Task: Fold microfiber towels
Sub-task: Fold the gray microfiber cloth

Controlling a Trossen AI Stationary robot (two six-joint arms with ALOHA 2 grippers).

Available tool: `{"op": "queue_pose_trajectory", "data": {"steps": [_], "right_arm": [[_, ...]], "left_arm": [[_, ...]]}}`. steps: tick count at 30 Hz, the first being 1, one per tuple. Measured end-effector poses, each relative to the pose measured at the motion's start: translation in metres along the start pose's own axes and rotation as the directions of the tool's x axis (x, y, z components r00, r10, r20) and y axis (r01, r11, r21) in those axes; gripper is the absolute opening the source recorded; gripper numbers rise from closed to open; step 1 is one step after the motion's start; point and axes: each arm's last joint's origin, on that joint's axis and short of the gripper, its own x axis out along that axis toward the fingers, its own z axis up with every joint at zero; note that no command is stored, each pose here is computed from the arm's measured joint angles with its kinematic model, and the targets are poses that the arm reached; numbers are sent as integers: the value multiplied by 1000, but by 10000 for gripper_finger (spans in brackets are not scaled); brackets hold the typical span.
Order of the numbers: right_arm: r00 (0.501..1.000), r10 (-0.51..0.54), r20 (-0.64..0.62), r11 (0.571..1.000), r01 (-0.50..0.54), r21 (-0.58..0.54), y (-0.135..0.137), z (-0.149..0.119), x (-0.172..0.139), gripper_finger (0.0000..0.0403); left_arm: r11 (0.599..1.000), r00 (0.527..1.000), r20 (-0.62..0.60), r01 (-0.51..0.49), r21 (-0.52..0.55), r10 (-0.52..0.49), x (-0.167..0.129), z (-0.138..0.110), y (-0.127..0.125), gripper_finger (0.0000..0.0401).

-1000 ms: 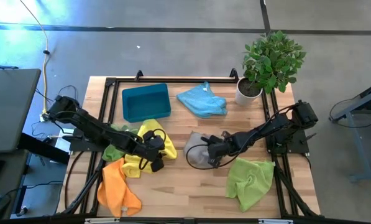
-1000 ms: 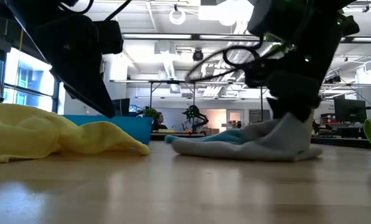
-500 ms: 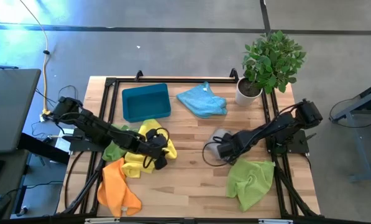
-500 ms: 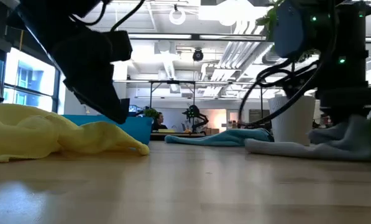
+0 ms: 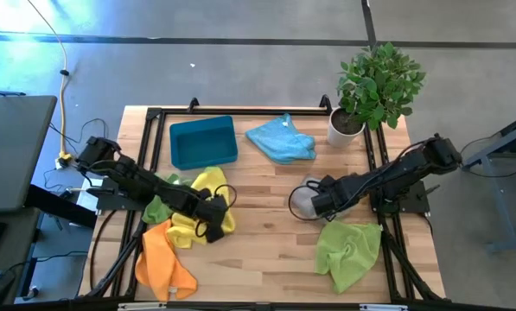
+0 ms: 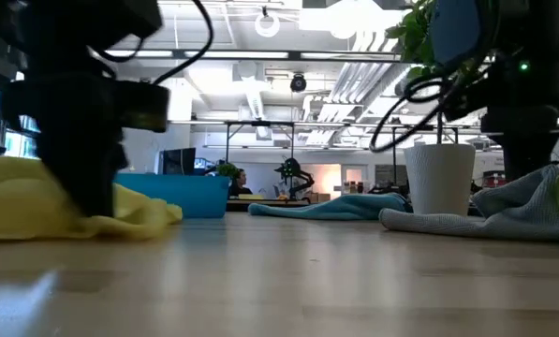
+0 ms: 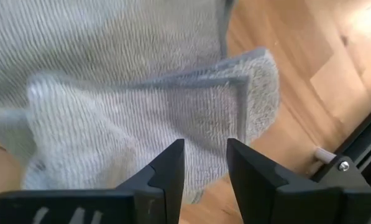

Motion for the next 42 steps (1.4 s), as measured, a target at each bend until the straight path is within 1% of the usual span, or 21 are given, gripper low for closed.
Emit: {"op": "queue_pose_trajectory", "data": {"steps": [3, 6, 8, 12, 16, 20, 23, 25, 28, 32, 35, 38, 42], "right_arm": [[998, 15, 65, 997, -19, 70, -1, 2, -4, 114], [990, 59, 128, 989, -76, 129, 3, 6, -6, 114], [982, 104, 159, 982, -127, 143, 8, 9, -7, 114], [952, 211, 224, 963, -242, 120, 20, 16, -8, 114], [905, 303, 298, 939, -337, 70, 30, 22, -13, 114], [867, 355, 349, 917, -395, 49, 36, 27, -17, 114], [855, 372, 362, 911, -411, 34, 37, 28, -18, 114], [853, 374, 363, 910, -413, 33, 37, 28, -18, 114], [853, 374, 363, 910, -413, 33, 37, 28, -18, 114], [854, 374, 363, 911, -412, 33, 37, 28, -18, 114], [859, 366, 358, 914, -404, 35, 36, 28, -18, 114], [877, 339, 341, 927, -374, 39, 33, 27, -16, 114], [918, 266, 295, 951, -300, 74, 25, 25, -11, 115]], "left_arm": [[1000, 997, -77, 13, 1, -13, -5, -14, -7, 129], [1000, 991, -136, 20, 6, -19, -10, -29, -14, 129], [1000, 984, -176, 28, -2, -28, -15, -38, -17, 129], [1000, 968, -252, -1, -22, -4, -23, -55, -20, 129], [998, 958, -284, -46, -36, 34, -29, -66, -19, 129], [994, 933, -357, -81, -73, 50, -32, -75, -18, 129], [991, 897, -435, -118, -68, 77, -35, -85, -17, 129], [991, 886, -458, -113, -73, 67, -36, -89, -19, 129], [991, 883, -467, -93, -94, 39, -40, -88, -26, 129], [998, 900, -434, 11, -57, -35, -54, -77, -46, 129], [997, 919, -386, 81, -19, -82, -69, -65, -62, 129], [990, 928, -352, 138, 20, -122, -84, -55, -74, 129], [976, 931, -315, 211, 58, -183, -99, -45, -87, 129]]}}
